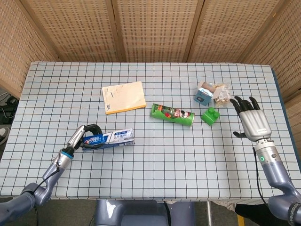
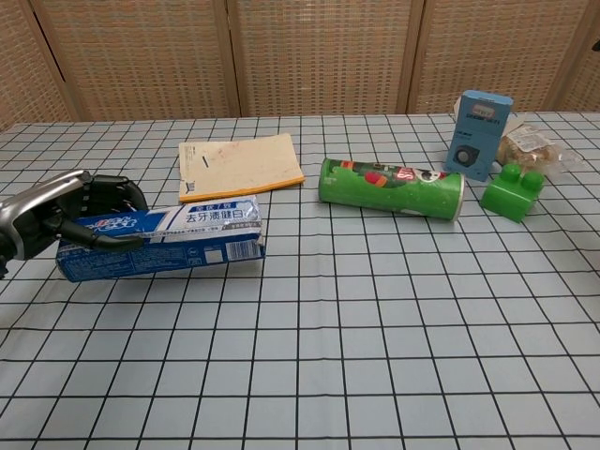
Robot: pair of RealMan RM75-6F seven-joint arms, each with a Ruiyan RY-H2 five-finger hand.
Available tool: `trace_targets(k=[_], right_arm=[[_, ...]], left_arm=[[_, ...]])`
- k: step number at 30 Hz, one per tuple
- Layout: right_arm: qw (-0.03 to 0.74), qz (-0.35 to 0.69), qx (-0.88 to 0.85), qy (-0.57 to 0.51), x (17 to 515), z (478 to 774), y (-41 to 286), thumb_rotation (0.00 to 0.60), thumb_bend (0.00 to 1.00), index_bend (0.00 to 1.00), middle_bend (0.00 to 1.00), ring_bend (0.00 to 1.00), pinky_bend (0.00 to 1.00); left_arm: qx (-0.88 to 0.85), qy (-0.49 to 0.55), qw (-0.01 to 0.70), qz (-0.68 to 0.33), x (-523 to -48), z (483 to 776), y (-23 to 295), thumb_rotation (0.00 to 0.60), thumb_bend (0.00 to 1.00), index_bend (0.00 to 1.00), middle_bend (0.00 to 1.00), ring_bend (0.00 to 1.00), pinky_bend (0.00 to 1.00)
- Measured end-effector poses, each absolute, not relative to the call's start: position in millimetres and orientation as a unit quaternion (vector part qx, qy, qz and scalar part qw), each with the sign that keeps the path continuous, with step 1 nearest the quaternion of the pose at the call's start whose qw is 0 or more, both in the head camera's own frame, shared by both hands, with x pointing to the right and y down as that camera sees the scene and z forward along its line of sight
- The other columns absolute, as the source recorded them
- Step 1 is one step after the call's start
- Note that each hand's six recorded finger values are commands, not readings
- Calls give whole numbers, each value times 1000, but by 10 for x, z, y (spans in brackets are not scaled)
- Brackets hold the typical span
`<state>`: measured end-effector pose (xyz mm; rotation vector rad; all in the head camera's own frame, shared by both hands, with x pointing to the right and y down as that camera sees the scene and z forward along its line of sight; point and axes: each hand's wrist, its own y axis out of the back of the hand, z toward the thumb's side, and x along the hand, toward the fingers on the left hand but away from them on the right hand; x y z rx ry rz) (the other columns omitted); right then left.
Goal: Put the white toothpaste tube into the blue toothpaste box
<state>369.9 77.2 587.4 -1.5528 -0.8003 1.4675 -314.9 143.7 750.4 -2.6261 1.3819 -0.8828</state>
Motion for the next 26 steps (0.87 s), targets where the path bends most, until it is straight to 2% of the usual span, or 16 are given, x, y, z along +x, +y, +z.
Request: trace_targets(k=[3,5,8,15,19,26], right_arm=[[411,582,-623,-322,3714,5904,811,600,127,107,137,178,65],[409,580,-626,-323,3724,5916,831,600,127,107,138,178,65],[405,577,-629,-328,3736,5918,854,600,127,106,141,179,65],[400,557,-640,-346,3730,5833,909,600,112,106,135,178,37],[401,541,-645,-361,3723,5742,973,600,10,101,93,120,0],[440,522,-627,-376,3835,5554,1200,600,0,49,3,1,0]], left_arm=[[-851,434,20,-295,-3120,7576,1498,600,99,453,294,177,139],[-852,429,23,-299,-3118,7589,1502,600,72,333,149,45,36],[-855,417,28,-308,-3107,7603,1513,600,66,224,19,0,0],[-860,414,62,-291,-3135,7404,1455,600,2,4,0,0,0],[-852,425,115,-284,-3264,7144,1385,600,0,0,0,0,0],[-802,443,224,-333,-3580,6681,1425,600,0,0,0,0,0]])
